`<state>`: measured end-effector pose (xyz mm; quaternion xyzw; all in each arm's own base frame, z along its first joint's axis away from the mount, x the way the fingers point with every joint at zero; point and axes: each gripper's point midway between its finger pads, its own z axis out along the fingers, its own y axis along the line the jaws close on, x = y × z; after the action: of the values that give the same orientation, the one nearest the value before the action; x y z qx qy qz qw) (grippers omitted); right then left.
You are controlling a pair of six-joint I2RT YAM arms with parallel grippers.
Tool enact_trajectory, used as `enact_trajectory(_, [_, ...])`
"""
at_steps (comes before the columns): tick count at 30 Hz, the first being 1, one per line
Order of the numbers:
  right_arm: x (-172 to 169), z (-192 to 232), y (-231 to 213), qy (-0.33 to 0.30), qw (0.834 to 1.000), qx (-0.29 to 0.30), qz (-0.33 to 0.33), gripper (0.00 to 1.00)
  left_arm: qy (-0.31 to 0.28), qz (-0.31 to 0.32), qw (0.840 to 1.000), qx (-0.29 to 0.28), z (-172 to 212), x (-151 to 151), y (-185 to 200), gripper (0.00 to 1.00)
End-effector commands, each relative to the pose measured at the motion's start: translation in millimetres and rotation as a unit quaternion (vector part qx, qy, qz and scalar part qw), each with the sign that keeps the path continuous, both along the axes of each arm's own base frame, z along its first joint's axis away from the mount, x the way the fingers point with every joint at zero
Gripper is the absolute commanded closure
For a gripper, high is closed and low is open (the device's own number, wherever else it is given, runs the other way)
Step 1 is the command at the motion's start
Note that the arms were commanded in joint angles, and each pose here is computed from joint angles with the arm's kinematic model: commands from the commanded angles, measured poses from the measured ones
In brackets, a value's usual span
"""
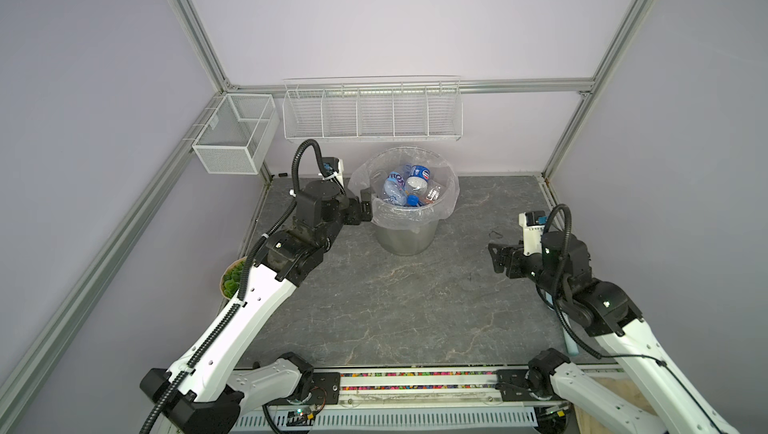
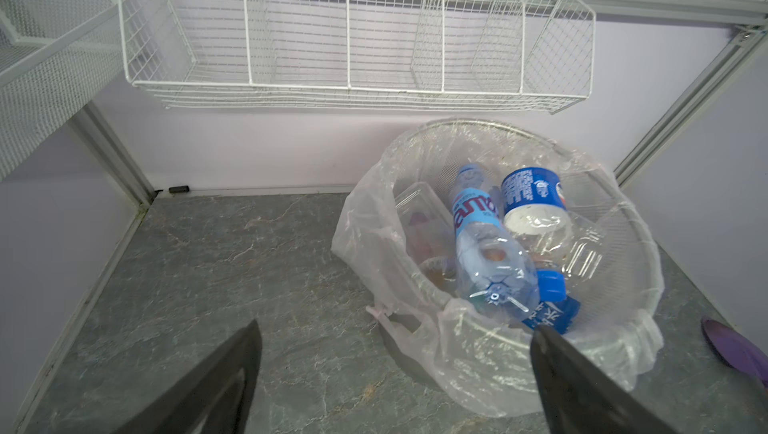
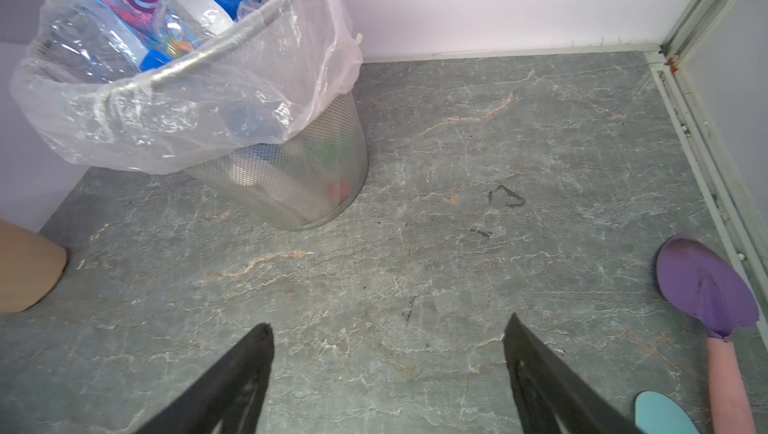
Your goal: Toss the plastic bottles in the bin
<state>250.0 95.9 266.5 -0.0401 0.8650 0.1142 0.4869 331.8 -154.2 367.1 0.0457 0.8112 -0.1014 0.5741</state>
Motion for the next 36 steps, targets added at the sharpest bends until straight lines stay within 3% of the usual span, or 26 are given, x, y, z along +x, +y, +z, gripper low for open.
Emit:
enact_trajectory(1, [7,-2,-15,-0.043,0.998,-0.03,-0.029,0.11,-0.017,0.044,0.999,0.003,-5,-1,21,0.01])
enact_trajectory(9, [11,-32,-27,-0.025,0.996,-0.063,-0.059,0.11,-0.003,0.107,0.993,0.039,-50,-13,53,0.0])
enact_trajectory(16, [12,-53,-32,-0.073,0.993,-0.055,-0.069,0.11,-0.031,0.157,0.985,0.07,-87,-30,86,0.0])
enact_trajectory(24, [11,-79,-55,-0.054,0.986,-0.113,-0.114,0.11,-0.017,0.22,0.966,0.132,-127,-41,119,0.01])
enact_trajectory(36, [11,-112,-68,-0.031,0.98,-0.127,-0.152,0.11,-0.001,0.276,0.952,0.134,-173,-55,147,0.0])
